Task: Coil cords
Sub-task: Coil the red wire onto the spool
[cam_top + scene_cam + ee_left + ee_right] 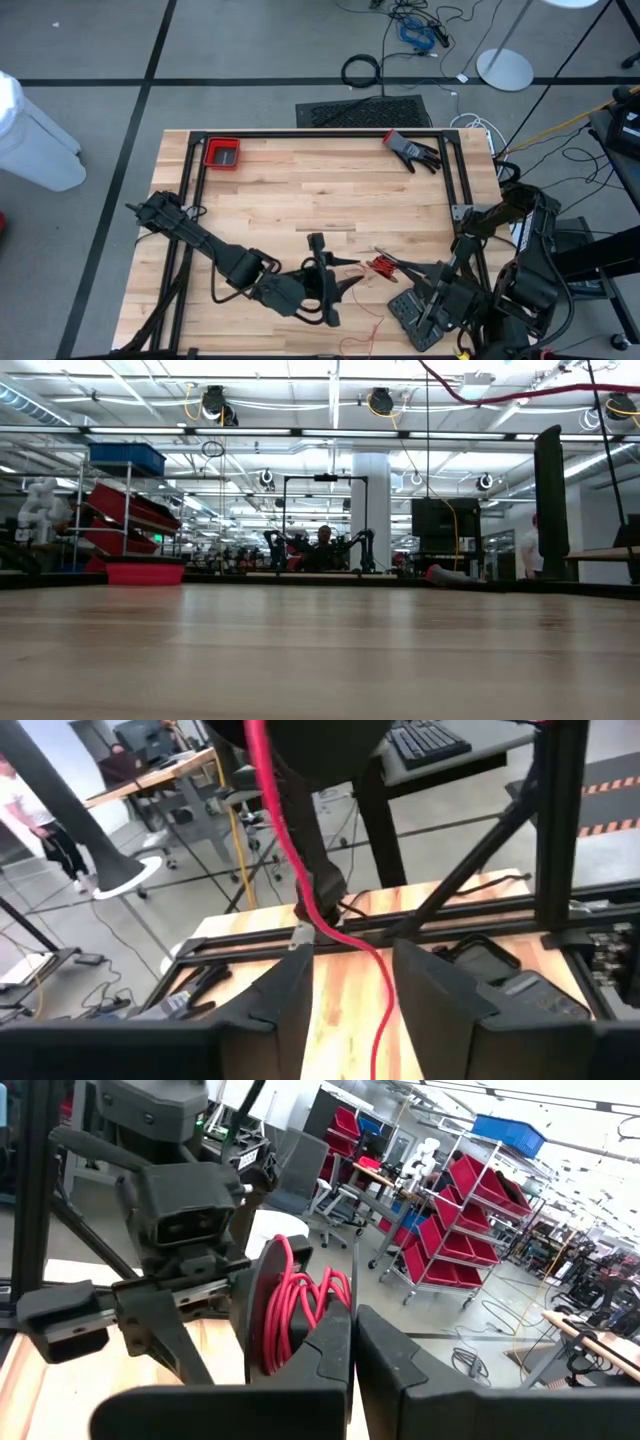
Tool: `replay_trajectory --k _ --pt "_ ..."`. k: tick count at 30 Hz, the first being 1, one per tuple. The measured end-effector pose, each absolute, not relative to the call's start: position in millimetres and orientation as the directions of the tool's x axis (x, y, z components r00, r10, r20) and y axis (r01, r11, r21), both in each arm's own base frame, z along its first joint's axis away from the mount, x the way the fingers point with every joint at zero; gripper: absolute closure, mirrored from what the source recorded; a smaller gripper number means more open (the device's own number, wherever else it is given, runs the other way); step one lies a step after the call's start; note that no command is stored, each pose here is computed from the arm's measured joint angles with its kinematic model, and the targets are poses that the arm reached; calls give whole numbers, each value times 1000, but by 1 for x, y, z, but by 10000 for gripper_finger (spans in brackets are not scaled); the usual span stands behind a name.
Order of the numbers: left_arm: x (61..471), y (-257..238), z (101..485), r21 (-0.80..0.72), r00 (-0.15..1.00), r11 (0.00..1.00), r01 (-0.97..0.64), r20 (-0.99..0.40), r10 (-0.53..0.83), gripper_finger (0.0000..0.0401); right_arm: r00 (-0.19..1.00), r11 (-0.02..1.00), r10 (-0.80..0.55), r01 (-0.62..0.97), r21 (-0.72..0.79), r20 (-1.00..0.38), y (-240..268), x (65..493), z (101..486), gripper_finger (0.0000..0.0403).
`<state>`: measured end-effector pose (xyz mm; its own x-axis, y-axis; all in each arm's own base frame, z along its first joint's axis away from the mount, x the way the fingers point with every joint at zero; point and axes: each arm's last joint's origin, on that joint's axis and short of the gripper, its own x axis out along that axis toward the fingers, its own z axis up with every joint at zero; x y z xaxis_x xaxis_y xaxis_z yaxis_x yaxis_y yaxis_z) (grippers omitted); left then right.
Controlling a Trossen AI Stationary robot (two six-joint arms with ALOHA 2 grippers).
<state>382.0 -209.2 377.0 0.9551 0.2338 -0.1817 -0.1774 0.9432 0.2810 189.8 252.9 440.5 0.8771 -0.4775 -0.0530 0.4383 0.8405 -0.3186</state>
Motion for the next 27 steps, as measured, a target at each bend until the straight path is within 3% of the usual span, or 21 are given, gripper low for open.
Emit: replay_trajectory --k 5,16,27 --pt "382 -210 376 281 959 948 -150 -192 209 281 877 841 -477 438 -318 -54 253 190 440 403" --pt "400 -200 359 197 958 979 -49 -267 102 282 878 844 -474 436 -313 -56 253 190 441 403" --pt "405 -193 356 185 954 980 -68 -277 119 283 879 843 -474 434 -317 -56 253 190 441 403"
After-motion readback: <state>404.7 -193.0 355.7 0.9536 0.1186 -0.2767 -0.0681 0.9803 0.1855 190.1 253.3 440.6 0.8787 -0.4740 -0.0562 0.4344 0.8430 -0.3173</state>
